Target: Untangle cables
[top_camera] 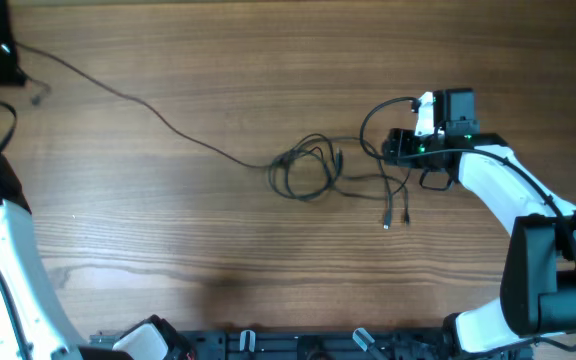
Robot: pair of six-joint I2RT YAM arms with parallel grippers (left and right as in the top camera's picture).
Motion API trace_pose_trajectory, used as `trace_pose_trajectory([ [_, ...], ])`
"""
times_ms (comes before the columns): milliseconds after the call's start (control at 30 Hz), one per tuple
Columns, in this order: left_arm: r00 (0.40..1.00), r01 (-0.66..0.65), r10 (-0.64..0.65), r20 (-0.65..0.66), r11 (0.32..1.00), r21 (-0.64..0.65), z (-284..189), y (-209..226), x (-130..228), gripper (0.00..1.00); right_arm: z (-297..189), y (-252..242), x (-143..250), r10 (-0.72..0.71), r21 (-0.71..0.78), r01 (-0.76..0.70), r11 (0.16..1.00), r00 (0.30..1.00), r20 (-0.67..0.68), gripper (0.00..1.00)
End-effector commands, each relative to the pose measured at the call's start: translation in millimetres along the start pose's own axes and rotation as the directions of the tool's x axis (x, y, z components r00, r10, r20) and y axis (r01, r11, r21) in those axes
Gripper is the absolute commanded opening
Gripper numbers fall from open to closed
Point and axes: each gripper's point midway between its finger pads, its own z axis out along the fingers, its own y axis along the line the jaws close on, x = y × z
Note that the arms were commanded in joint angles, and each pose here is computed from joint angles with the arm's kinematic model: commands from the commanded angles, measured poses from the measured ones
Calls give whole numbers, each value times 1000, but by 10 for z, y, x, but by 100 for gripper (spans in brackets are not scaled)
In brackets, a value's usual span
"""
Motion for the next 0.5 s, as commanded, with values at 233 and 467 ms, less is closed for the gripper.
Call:
trace_pose_trajectory([
  [233, 974, -94, 137, 182, 969, -230, 651, 886, -884, 4, -38, 798, 144, -22, -316, 2, 949, 998, -60, 100],
  [467, 836, 138, -297, -461, 928, -347, 719, 984, 1311, 4, -109, 1943, -133, -257, -396, 353, 848, 926, 277, 100],
])
